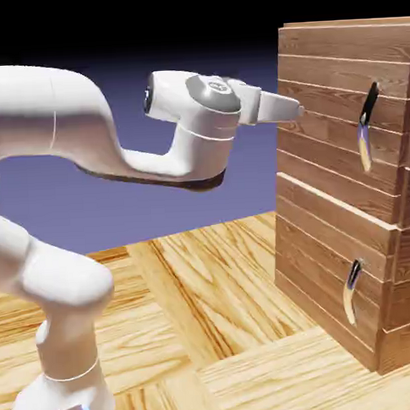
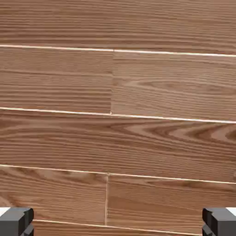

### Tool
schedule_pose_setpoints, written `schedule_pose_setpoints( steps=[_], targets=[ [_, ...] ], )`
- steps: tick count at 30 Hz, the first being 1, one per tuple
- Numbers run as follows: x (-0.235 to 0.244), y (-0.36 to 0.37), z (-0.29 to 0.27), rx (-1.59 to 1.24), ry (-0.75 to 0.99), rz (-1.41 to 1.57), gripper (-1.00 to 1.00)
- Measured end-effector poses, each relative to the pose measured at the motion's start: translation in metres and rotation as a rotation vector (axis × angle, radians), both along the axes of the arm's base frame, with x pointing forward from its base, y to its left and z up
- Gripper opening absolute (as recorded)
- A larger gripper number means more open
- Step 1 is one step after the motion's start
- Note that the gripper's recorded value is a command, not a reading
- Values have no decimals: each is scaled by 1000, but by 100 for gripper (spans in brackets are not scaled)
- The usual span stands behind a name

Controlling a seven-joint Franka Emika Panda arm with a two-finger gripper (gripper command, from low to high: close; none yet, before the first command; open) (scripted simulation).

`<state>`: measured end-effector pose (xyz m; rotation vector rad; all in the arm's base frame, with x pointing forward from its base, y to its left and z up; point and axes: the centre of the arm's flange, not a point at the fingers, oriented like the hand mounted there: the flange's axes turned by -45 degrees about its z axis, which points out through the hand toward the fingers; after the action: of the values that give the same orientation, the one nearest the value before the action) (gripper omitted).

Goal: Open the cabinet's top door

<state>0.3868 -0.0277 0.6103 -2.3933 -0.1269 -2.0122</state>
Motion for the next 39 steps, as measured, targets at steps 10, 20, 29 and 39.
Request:
schedule_pose_setpoints(
  steps=[10, 20, 29, 39],
  targets=[
    [15, -46, -13, 27, -95, -9, 0],
    [41, -99, -44, 49, -161, -15, 0],
    [95, -110, -54, 54, -171, -16, 0],
    [58, -93, -54, 40, -174, -132, -100]
  ],
)
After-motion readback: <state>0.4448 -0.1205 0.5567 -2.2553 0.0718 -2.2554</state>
